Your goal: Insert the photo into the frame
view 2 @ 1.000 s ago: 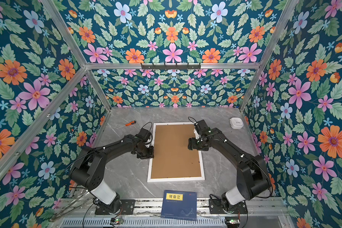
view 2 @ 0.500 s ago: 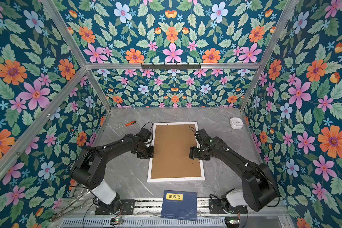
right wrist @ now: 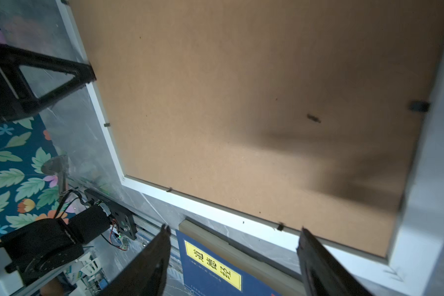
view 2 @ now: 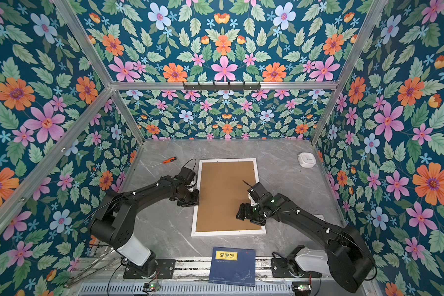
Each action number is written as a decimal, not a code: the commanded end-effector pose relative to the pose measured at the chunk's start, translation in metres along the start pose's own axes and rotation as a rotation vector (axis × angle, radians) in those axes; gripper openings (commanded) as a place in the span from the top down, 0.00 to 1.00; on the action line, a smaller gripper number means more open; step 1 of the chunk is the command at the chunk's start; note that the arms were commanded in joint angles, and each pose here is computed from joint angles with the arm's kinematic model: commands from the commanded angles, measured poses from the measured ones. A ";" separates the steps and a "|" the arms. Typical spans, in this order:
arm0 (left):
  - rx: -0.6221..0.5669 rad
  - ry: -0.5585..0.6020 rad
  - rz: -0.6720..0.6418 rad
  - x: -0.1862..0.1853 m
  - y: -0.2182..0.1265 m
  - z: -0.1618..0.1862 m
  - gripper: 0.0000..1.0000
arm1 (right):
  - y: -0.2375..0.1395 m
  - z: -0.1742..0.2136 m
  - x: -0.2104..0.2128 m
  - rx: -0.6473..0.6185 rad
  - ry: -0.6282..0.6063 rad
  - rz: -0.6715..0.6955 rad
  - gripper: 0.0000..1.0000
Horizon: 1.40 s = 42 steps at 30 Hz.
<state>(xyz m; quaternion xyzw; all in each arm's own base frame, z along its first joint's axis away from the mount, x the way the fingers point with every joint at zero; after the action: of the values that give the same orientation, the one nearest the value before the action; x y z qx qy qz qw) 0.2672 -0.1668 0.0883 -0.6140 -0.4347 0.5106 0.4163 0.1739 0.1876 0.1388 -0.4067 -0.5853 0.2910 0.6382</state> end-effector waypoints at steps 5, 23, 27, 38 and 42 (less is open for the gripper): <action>0.008 0.005 -0.056 0.005 0.000 -0.001 0.78 | -0.008 0.006 -0.028 -0.129 -0.109 0.306 0.23; 0.017 0.014 -0.052 0.003 -0.001 -0.003 0.78 | 0.001 0.031 -0.048 -0.224 -0.157 0.436 0.10; 0.018 0.013 -0.050 0.003 -0.002 -0.003 0.77 | 0.006 0.030 -0.047 -0.215 -0.159 0.439 0.10; 0.020 0.015 -0.047 0.002 -0.002 -0.003 0.77 | 0.017 0.031 -0.053 -0.199 -0.138 0.463 0.10; 0.021 0.017 -0.048 0.002 -0.002 -0.003 0.78 | 0.016 0.031 -0.055 -0.201 -0.132 0.469 0.10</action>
<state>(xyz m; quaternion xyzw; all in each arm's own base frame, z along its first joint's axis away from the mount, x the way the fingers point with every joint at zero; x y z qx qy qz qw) 0.2699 -0.1668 0.0926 -0.6075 -0.4350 0.5065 0.4303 0.1367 0.1575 0.0972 -0.5628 -0.5482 0.3991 0.4726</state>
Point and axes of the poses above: each gripper's point midway between its finger pads, its own y axis out along the fingers, its own x axis along the line the jaws close on, z = x × y, the point moved 6 cm from there along -y, back along the fingers, and after that the axes turned 6 degrees about y, right-handed, at the moved point
